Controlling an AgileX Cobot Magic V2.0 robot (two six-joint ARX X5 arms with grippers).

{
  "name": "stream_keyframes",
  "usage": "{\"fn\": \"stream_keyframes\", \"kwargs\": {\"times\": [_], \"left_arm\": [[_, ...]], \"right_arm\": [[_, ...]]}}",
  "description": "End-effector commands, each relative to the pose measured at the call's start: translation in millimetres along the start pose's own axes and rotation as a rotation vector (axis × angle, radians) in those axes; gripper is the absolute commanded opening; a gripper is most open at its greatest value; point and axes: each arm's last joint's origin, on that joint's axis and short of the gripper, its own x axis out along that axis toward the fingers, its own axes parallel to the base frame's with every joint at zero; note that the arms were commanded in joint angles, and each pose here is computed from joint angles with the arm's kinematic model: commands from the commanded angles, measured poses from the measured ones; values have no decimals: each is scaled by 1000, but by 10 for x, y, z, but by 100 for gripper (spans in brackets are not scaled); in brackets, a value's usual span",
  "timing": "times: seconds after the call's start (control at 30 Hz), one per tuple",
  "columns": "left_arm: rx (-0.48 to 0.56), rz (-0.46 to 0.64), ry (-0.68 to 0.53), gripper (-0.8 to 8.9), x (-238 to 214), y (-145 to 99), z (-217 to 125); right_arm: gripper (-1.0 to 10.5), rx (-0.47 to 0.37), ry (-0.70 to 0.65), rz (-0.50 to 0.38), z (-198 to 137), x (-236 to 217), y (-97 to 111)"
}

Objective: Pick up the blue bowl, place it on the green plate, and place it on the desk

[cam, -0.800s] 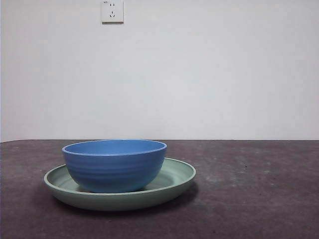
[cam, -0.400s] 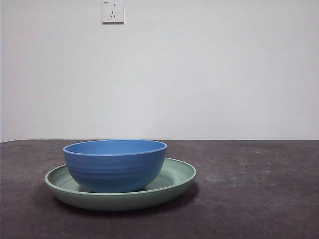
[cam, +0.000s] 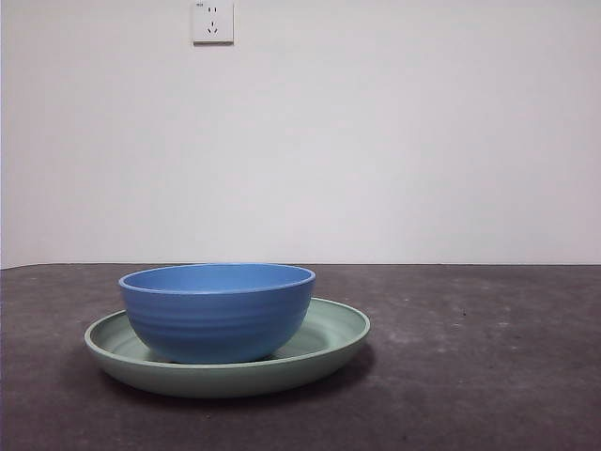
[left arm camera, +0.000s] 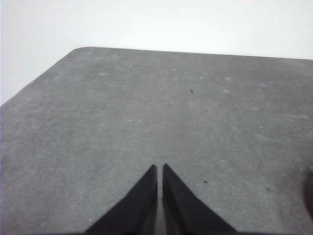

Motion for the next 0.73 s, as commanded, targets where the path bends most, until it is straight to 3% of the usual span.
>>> {"fn": "stream_keyframes", "kwargs": {"times": [0.03, 0.3, 0.43, 0.57, 0.73], "left_arm": [[-3, 5, 25, 19, 19, 5, -72], [-3, 5, 25, 19, 19, 5, -72], [-3, 5, 25, 19, 19, 5, -72], [-3, 5, 25, 19, 19, 5, -72], [-3, 5, 25, 19, 19, 5, -72]], "right_arm": [[20, 5, -19, 7, 26, -31, 9], [21, 15, -26, -9, 27, -32, 7], [20, -34, -85, -105, 43, 11, -17], [20, -78, -277, -207, 25, 262, -124], [20, -92, -607, -342, -143, 759, -403]]}}
